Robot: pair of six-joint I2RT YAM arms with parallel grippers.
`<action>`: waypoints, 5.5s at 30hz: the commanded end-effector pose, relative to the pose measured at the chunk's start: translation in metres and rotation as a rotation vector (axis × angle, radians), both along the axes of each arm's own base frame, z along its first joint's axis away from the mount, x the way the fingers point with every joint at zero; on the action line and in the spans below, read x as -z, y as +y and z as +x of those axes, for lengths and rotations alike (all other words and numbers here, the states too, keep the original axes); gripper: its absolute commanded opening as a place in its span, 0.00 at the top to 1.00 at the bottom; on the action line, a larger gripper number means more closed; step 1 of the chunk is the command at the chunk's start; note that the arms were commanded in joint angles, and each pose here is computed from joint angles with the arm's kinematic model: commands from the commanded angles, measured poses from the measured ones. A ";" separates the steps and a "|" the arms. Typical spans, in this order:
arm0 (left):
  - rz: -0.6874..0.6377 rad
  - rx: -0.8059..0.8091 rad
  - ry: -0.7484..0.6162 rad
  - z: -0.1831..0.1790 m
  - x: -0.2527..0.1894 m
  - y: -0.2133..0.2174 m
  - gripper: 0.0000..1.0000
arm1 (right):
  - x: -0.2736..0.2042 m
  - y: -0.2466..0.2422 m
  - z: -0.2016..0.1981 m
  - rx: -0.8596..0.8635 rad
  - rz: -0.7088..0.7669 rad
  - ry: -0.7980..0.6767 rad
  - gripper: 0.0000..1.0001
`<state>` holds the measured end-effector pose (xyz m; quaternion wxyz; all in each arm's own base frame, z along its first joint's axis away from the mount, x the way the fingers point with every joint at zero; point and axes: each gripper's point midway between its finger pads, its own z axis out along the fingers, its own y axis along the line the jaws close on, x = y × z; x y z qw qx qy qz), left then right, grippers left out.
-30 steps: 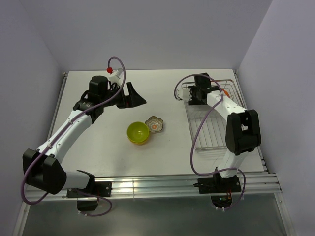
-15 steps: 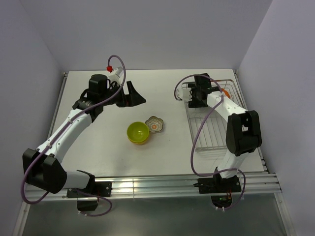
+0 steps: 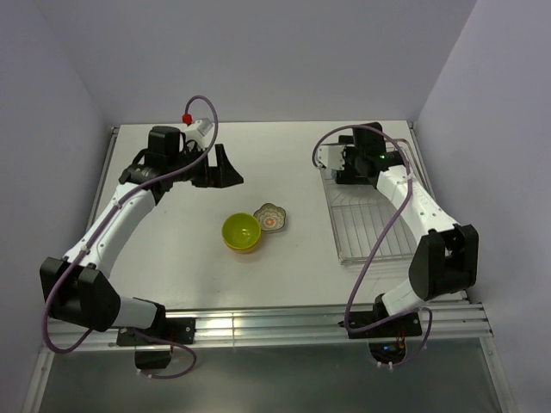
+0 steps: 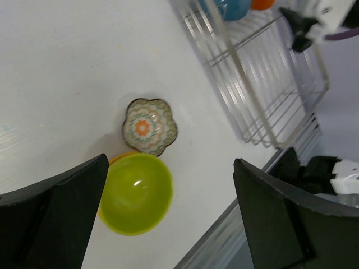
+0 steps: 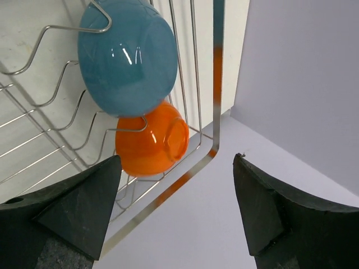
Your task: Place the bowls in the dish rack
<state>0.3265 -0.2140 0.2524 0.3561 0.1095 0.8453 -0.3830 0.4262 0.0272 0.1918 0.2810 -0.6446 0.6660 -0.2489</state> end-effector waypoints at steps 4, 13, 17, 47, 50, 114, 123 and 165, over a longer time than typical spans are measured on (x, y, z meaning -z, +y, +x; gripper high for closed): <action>0.196 0.041 -0.065 0.008 0.019 0.032 0.00 | -0.044 0.006 -0.023 0.137 0.204 -0.019 0.12; 0.454 0.087 -0.036 0.006 0.075 0.065 0.24 | -0.050 0.046 -0.058 0.434 0.785 0.184 0.12; 0.471 0.144 0.005 0.000 0.092 0.064 0.32 | -0.044 0.067 -0.084 0.537 1.014 0.374 0.12; 0.656 0.297 0.061 -0.018 0.165 0.020 0.61 | -0.034 0.055 -0.095 0.805 1.374 0.579 0.11; 0.655 0.300 0.061 -0.017 0.165 0.018 0.67 | -0.035 0.055 -0.096 0.796 1.369 0.572 0.11; -0.175 0.055 -0.122 0.030 -0.071 -0.057 1.00 | -0.133 0.232 -0.101 0.566 1.734 0.978 0.00; -0.213 0.086 -0.120 0.024 -0.076 -0.061 1.00 | -0.130 0.242 -0.106 0.552 1.726 1.061 0.00; -0.194 0.111 -0.073 0.019 -0.055 -0.062 0.26 | -0.140 0.215 -0.105 0.490 1.708 0.901 1.00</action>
